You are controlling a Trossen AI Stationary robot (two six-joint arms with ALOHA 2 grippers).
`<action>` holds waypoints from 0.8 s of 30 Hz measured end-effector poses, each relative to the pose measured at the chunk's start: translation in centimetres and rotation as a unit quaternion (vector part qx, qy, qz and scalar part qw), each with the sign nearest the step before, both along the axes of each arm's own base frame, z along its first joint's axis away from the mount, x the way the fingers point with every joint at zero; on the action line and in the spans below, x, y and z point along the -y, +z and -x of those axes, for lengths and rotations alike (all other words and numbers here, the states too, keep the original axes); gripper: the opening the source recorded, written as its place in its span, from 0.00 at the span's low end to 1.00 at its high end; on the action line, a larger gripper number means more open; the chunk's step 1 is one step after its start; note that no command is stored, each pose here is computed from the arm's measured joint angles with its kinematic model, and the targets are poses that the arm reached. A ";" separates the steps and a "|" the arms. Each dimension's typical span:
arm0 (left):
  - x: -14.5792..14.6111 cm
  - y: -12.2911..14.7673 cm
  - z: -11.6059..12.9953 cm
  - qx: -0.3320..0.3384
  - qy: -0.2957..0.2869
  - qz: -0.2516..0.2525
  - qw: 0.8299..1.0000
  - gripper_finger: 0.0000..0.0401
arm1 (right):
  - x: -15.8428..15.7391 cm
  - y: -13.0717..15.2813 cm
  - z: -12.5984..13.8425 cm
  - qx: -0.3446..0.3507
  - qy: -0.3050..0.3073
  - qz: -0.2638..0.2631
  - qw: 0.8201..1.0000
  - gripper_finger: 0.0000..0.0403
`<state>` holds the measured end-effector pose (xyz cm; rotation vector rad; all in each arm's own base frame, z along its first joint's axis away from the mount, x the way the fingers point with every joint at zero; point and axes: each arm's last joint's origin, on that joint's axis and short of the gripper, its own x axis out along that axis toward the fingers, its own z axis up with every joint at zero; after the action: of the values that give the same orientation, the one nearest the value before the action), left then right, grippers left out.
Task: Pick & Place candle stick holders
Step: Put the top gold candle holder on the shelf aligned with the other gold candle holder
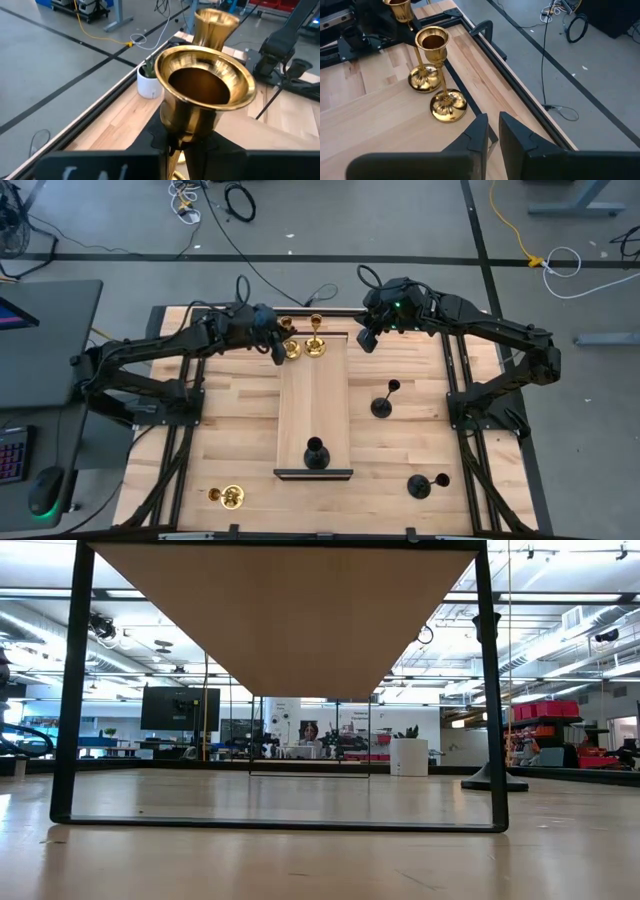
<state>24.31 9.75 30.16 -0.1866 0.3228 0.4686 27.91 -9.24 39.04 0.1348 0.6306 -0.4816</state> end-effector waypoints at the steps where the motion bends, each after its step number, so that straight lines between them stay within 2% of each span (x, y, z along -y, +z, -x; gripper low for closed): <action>1: 0.0 0.0 0.0 -0.001 0.000 0.000 1.000 0.07 | 0.0 0.0 0.0 0.000 0.000 0.000 1.000 0.12; 24: -0.2 0.1 -0.3 0.014 0.006 -0.008 1.000 0.07 | 0.0 0.0 0.0 0.000 0.001 0.001 1.000 0.12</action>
<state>24.63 9.91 30.28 -0.1794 0.2907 0.4790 27.91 -9.24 39.04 0.1331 0.6311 -0.4806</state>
